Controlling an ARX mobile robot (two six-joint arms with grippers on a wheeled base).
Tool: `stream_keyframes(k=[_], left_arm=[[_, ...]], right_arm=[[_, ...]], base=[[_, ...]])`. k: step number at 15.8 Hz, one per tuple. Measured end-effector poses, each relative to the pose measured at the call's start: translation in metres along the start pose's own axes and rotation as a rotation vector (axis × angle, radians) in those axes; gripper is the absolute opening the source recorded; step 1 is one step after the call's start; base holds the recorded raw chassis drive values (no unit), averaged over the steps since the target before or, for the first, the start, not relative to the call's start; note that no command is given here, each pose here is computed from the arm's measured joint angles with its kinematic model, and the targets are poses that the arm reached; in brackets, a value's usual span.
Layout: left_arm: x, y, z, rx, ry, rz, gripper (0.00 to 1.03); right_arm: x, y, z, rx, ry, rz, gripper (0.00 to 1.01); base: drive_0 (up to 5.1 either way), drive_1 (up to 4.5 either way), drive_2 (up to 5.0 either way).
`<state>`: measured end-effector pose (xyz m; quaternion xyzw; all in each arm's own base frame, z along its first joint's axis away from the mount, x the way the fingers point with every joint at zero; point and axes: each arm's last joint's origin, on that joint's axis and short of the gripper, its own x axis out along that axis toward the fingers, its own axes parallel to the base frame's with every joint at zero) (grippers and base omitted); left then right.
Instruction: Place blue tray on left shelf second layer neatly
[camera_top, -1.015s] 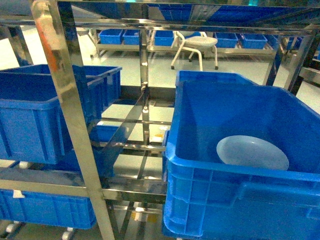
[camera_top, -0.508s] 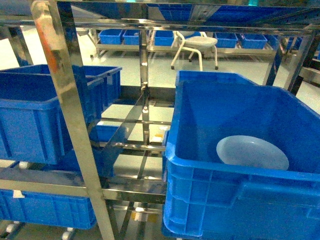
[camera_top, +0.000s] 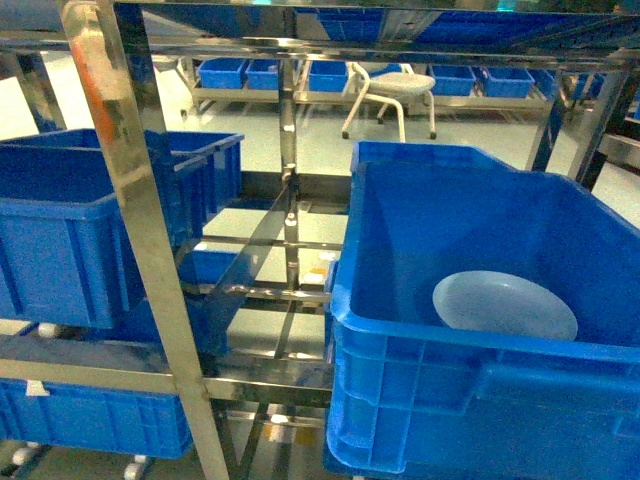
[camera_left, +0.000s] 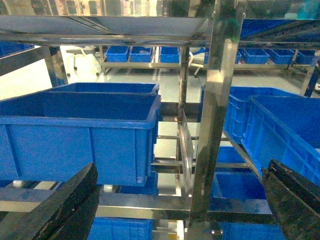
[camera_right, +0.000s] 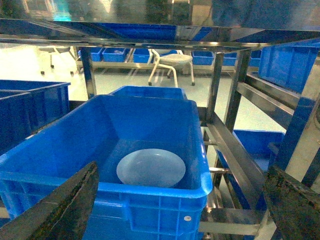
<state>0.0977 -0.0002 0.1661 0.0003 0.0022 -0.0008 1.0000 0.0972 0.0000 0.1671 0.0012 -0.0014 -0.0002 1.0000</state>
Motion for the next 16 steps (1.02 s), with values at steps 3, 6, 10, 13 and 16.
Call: stream_keyframes(k=[3, 6, 10, 13, 16], left_arm=[[0.0, 0.0, 0.0, 0.0, 0.0, 0.0, 0.98], [0.0, 0.0, 0.0, 0.0, 0.0, 0.0, 0.98], [0.0, 0.0, 0.0, 0.0, 0.0, 0.0, 0.98], [0.0, 0.0, 0.0, 0.0, 0.0, 0.0, 0.98], [0.0, 0.0, 0.0, 0.0, 0.0, 0.0, 0.98]], right_arm=[[0.0, 0.0, 0.0, 0.0, 0.0, 0.0, 0.98], [0.0, 0.0, 0.0, 0.0, 0.0, 0.0, 0.98], [0.0, 0.0, 0.0, 0.0, 0.0, 0.0, 0.98], [0.0, 0.0, 0.0, 0.0, 0.0, 0.0, 0.98], [0.0, 0.0, 0.0, 0.0, 0.0, 0.0, 0.98]], base=[[0.0, 0.0, 0.0], [0.0, 0.0, 0.0], [0.0, 0.0, 0.0], [0.0, 0.0, 0.0], [0.0, 0.0, 0.0]])
